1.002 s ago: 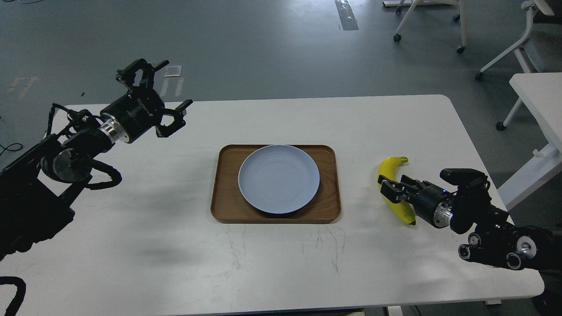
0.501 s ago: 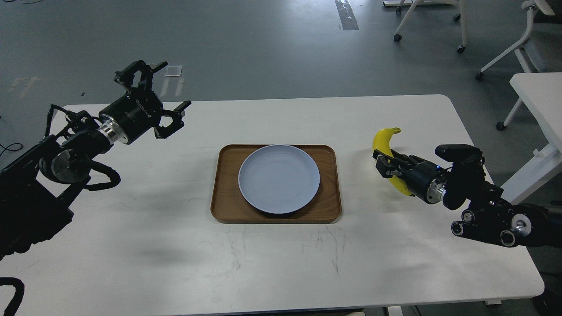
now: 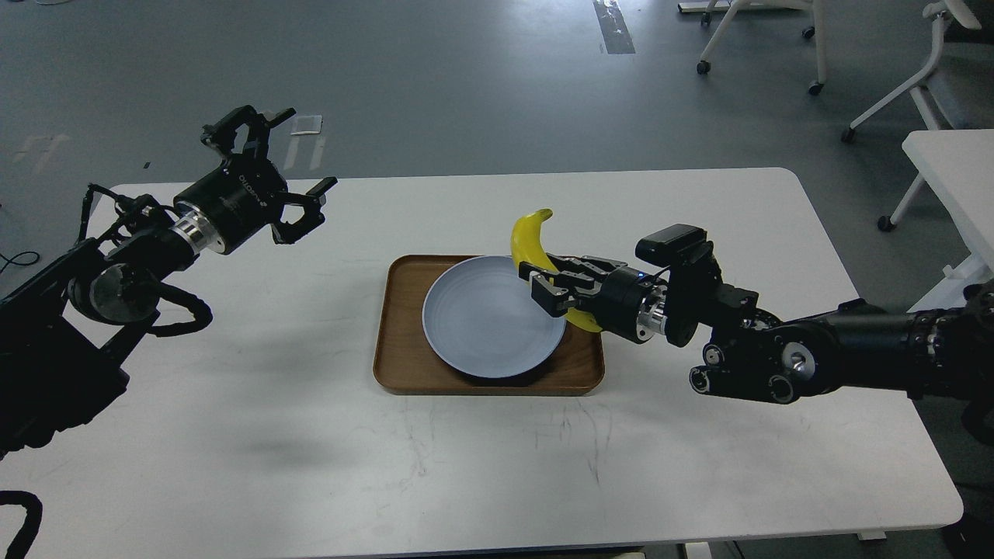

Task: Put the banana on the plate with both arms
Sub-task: 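Carry the banana with the right gripper onto the plate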

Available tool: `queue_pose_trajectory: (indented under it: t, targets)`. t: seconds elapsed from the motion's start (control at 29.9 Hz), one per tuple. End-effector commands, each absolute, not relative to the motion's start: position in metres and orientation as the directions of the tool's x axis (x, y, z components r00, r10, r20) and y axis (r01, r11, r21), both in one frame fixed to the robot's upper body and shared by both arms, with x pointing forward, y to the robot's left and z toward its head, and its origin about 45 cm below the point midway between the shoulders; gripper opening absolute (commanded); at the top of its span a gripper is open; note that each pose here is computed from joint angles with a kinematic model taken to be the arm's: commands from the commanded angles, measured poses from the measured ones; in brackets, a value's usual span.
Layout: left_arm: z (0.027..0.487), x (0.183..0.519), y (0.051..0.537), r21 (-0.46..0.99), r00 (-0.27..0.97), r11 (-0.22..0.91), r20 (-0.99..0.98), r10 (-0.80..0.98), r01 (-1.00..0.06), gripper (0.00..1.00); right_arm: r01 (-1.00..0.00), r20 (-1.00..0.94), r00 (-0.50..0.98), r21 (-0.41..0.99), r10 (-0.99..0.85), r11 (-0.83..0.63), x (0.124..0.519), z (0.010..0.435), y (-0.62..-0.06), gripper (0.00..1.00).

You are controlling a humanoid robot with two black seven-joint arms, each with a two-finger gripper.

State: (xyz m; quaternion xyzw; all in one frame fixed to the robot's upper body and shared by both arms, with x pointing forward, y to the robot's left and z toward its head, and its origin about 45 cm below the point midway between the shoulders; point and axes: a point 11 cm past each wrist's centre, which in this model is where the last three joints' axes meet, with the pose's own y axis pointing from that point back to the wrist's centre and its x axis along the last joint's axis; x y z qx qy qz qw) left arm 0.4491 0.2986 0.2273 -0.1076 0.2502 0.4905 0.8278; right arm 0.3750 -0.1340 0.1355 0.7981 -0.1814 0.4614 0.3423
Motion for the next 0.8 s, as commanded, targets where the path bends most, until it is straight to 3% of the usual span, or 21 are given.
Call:
queue_pose_trajectory:
  t: [0.0, 0.33, 0.43, 0.5, 0.6, 0.63, 0.77]
  targets:
    - [0.227, 0.449, 0.299, 0.068, 0.393, 0.495, -0.519, 0.759, -0.866, 0.98, -0.581, 0.862, 0.501, 0.402, 0.077, -0.708, 0.372, 0.126, -0.124, 0.23]
    - [0.231, 0.449, 0.310, 0.071, 0.383, 0.480, -0.505, 0.773, -0.874, 0.98, -0.598, 0.863, 0.501, 0.402, 0.068, -0.693, 0.375, 0.118, -0.123, 0.24]
    - [0.232, 0.449, 0.311, 0.070, 0.385, 0.481, -0.502, 0.774, -0.874, 0.98, -0.606, 0.856, 0.516, 0.391, 0.032, -0.693, 0.375, 0.120, -0.116, 0.29]
    - [0.236, 0.448, 0.312, 0.064, 0.394, 0.485, -0.496, 0.774, -0.872, 0.98, -0.609, 0.854, 0.520, 0.382, 0.013, -0.695, 0.375, 0.121, -0.110, 0.41]
    - [0.239, 0.447, 0.317, 0.064, 0.394, 0.482, -0.487, 0.779, -0.874, 0.98, -0.610, 0.853, 0.521, 0.347, -0.031, -0.712, 0.375, 0.128, -0.091, 0.69]
    - [0.241, 0.448, 0.318, 0.062, 0.394, 0.481, -0.486, 0.780, -0.875, 0.98, -0.611, 0.852, 0.521, 0.332, -0.049, -0.718, 0.375, 0.131, -0.084, 0.86]
    - [0.241, 0.447, 0.319, 0.062, 0.394, 0.480, -0.485, 0.781, -0.875, 0.98, -0.607, 0.852, 0.521, 0.325, -0.055, -0.725, 0.375, 0.135, -0.077, 0.97]
